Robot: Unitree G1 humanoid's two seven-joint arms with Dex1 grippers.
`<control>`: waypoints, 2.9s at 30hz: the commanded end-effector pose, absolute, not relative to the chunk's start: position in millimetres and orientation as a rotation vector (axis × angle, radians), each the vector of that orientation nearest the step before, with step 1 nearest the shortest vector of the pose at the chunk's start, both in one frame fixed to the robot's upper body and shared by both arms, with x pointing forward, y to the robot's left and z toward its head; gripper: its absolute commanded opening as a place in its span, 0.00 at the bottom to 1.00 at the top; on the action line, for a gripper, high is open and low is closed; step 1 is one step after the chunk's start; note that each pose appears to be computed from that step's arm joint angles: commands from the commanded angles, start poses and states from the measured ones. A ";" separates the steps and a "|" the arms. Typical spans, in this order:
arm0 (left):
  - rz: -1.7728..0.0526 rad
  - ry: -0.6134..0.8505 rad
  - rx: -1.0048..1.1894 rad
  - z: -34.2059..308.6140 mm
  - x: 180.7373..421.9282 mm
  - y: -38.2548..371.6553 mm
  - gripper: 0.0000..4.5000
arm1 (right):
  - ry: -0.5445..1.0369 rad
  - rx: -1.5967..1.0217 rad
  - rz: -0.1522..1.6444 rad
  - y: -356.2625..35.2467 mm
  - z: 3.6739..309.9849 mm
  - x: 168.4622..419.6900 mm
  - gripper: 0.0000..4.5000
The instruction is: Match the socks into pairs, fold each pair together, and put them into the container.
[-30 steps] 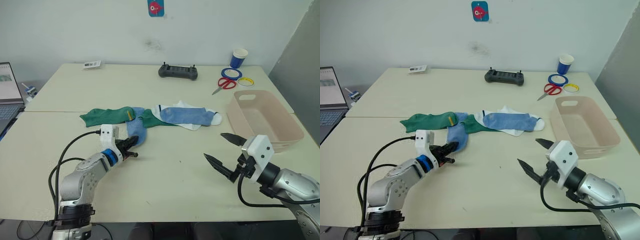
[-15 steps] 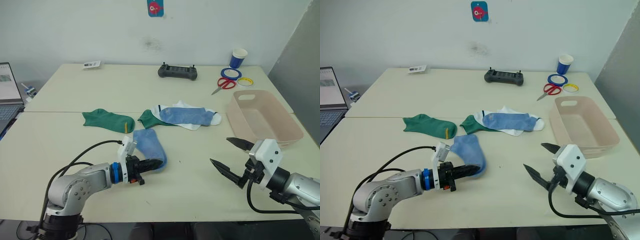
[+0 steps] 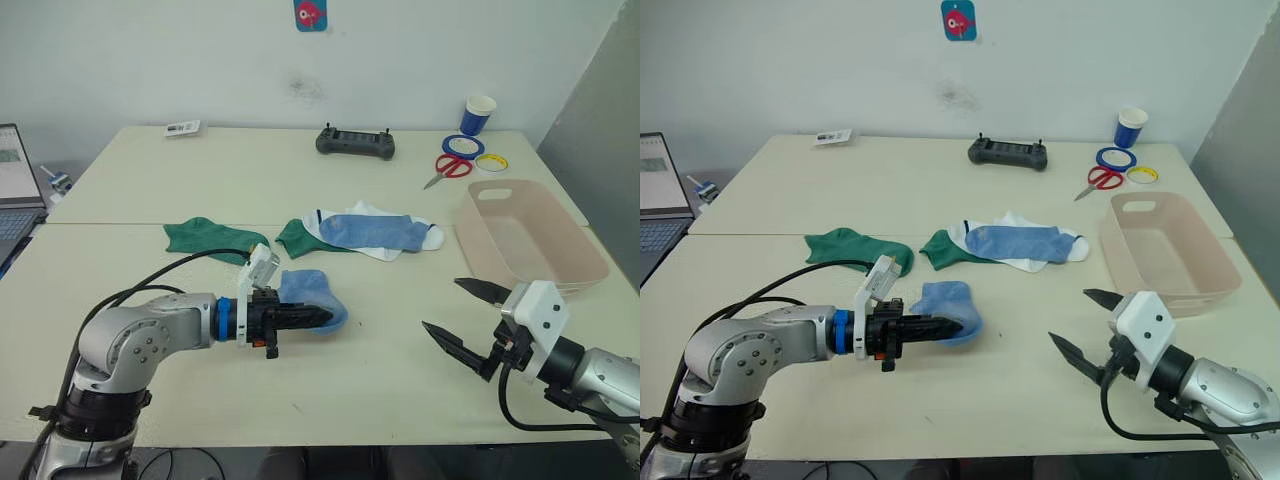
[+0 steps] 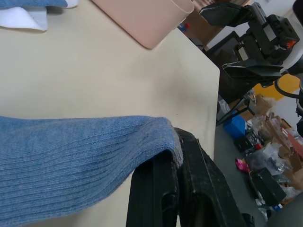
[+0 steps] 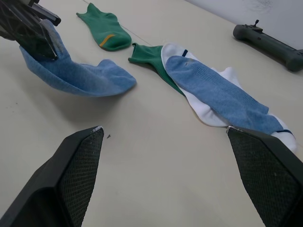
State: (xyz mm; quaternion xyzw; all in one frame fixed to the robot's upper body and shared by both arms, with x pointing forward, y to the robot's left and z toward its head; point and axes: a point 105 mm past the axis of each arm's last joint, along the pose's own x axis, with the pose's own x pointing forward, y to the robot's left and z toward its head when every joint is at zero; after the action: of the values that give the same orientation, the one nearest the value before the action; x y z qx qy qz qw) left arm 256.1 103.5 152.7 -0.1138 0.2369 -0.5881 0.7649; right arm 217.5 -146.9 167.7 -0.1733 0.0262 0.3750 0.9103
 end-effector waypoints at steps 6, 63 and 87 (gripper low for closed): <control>-1.533 0.453 -0.247 186.1 245.7 68.1 0.01 | 0.047 -0.400 0.782 -151.8 181.0 204.8 1.00; -1.199 0.749 0.128 86.2 237.6 208.4 0.00 | 0.293 -0.467 0.981 -58.9 78.8 256.6 0.23; -1.494 0.745 0.242 90.8 268.5 165.6 0.00 | 0.300 -0.247 0.759 -103.5 117.3 200.3 0.01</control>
State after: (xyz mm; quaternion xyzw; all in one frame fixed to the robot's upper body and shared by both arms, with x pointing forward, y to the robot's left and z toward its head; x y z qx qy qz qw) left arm 275.4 162.3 81.9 0.0988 0.3300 -0.6440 0.6831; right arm 207.1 -109.6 100.4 -0.1294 0.1745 0.3567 0.9086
